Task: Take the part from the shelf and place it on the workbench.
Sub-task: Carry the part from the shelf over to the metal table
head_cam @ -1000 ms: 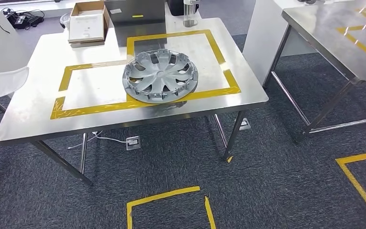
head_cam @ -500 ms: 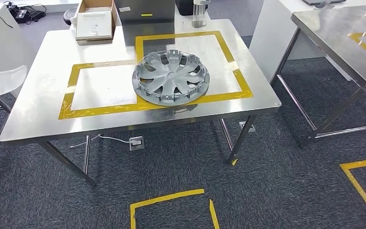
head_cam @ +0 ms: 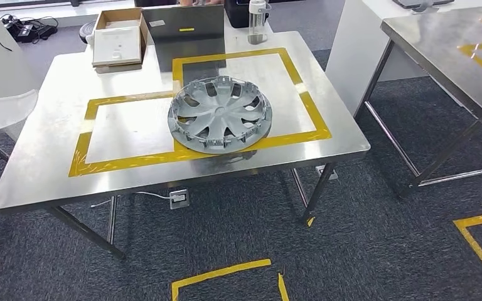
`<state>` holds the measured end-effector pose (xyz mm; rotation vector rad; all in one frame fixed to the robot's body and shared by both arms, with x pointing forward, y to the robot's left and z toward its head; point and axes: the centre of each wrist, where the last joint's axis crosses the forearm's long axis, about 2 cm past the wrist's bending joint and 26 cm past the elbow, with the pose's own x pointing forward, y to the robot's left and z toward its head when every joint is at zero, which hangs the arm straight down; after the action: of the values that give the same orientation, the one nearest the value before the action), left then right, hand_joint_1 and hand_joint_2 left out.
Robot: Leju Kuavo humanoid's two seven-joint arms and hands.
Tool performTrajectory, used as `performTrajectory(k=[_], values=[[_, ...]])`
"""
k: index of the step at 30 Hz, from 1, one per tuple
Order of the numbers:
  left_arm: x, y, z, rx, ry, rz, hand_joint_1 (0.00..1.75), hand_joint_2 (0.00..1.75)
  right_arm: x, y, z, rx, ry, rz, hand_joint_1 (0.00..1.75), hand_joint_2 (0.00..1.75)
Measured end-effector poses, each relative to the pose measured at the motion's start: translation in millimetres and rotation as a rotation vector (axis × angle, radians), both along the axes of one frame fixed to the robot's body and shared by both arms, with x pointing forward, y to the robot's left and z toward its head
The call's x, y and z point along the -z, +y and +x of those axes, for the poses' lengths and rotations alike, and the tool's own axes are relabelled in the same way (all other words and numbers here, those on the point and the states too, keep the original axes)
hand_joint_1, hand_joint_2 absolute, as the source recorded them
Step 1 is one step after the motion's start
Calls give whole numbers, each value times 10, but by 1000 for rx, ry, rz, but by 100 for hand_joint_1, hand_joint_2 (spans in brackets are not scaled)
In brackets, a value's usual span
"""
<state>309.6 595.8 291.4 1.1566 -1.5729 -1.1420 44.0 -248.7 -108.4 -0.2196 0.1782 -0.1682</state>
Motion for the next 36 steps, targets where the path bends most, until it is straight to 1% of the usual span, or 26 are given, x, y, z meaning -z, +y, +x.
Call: performTrajectory(k=[8, 14, 18, 23, 26, 29, 31, 33, 36], values=[[-47, 40, 2, -5, -2, 2, 155, 175, -2, 0, 18, -3, -3, -1, 0, 0], [-10, 47, 11, -19, -23, 2, 155, 175, 0, 0, 1, -4, 0, -1, 0, 0], [96, 11, 43, -20, -41, -27, 155, 175, 0, -14, 12, -4, -2, 0, 0, 0], [292, -56, 88, 26, 8, -39, 155, 175, -2, -11, 27, -10, -6, 7, 0, 0], [489, -250, 198, 72, 53, -11, 155, 175, -4, 1, 39, -19, -9, 13, 0, 0], [744, -579, 388, 148, 52, -27, 155, 175, -6, 14, 48, -22, -10, 10, 0, 0], [901, -874, 573, 196, 31, -48, 155, 175, -9, 16, 64, -19, -12, 4, 0, 0], [1011, -1189, 753, 236, 16, -68, 155, 175, -12, 16, 87, -15, -16, -1, 0, 0], [1064, -1668, 1001, 305, 15, -100, 155, 175, -14, 15, 96, -9, -18, -5, 0, 0]])
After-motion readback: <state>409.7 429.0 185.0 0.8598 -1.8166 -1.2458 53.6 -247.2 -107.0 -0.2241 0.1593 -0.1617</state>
